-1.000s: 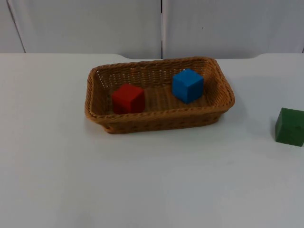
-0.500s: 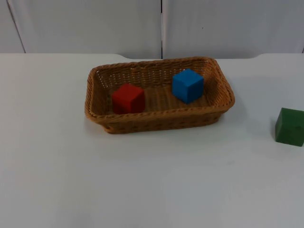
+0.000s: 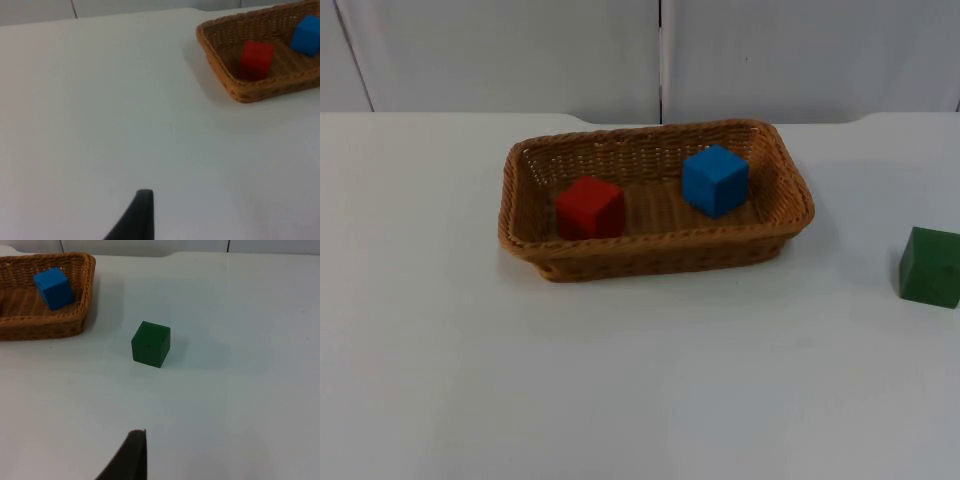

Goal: Pick up one cube with each hand and place exactly two cubes into the same basket, leaving the remaining cube outside.

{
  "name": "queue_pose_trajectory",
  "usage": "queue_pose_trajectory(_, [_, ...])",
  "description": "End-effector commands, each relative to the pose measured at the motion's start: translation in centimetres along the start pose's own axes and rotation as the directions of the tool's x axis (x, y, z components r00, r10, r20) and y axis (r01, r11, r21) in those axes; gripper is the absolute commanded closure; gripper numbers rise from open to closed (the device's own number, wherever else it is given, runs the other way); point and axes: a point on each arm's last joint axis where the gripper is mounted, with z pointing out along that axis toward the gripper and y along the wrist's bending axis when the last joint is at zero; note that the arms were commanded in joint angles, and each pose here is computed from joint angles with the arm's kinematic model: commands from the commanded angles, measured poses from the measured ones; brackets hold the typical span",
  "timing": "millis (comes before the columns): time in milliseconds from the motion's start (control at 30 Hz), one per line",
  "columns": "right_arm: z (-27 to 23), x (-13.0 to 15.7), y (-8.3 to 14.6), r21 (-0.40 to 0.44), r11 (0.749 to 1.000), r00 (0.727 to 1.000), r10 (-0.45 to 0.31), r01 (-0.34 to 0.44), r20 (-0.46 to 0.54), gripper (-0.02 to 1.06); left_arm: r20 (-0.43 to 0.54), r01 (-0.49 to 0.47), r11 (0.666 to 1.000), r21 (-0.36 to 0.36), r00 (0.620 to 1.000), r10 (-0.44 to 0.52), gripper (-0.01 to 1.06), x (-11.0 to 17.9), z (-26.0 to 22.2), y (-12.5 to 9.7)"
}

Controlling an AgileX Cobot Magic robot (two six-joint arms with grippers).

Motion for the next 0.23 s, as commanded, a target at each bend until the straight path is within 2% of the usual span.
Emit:
queue_pose_trajectory(0, [-0.02,-0.07,0.01,0.004,1.0,1.0,0.007,-0.007,0.014,-0.01,0.01,0.016,1.0,-0.017,1.0,-0.016,0.0,0.04,0.08,0.01])
queue_pose_trajectory(200, [-0.02,-0.07,0.01,0.004,1.0,1.0,0.007,-0.007,0.014,-0.01,0.013,0.053,0.995,-0.084,0.999,-0.052,0.0,0.01,0.14,-0.02])
